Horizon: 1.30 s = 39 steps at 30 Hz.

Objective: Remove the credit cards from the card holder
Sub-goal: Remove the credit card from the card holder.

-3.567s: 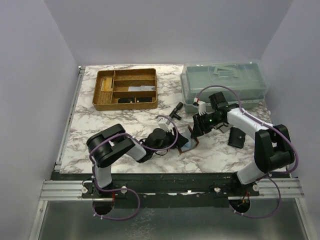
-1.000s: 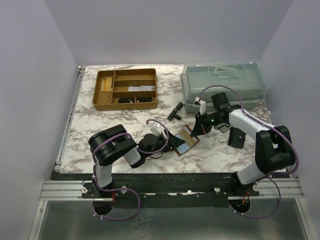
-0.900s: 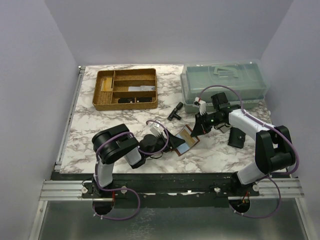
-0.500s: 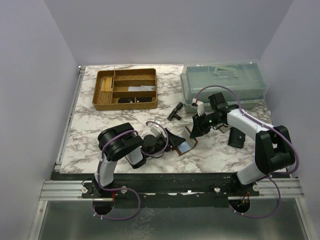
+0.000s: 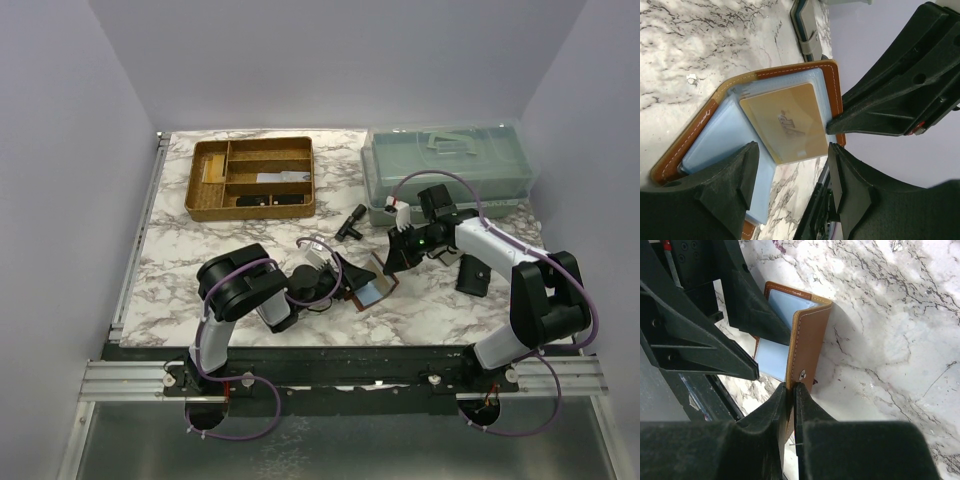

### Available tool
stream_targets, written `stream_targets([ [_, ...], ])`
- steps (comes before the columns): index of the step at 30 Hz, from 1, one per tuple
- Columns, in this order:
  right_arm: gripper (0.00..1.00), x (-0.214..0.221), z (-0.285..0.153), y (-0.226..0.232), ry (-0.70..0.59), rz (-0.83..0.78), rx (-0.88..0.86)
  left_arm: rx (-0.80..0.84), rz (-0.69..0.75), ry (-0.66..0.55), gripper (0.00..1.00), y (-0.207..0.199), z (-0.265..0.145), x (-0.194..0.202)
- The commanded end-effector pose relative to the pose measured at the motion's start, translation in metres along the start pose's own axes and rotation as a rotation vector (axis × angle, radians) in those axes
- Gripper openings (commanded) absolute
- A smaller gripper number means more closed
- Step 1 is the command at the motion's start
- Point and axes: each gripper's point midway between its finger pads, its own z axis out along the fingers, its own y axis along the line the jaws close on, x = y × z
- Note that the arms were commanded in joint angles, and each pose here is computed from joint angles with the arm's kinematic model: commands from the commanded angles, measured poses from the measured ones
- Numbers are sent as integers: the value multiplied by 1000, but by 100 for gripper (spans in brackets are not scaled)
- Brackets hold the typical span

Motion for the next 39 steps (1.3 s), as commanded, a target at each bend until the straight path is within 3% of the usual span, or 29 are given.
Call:
stream_targets([
  [1, 15, -5, -1, 12, -6, -34, -40, -78, 27, 3, 63, 19, 7, 0],
  [6, 24, -6, -3, 16, -15, -41, -52, -120, 28, 2, 64, 29, 6, 0],
  [15, 25, -7, -6, 11, -25, -50, -9, -143, 24, 0, 66, 36, 8, -2],
  [20, 36, -8, -8, 16, -33, -57, -25, -139, 25, -6, 66, 35, 8, -5],
  [29, 28, -6, -7, 6, -21, -43, 28, -148, 22, -16, 67, 38, 4, -9],
  [39, 26, -2, -5, -5, 7, -36, 74, -148, 18, -21, 70, 40, 8, -11],
])
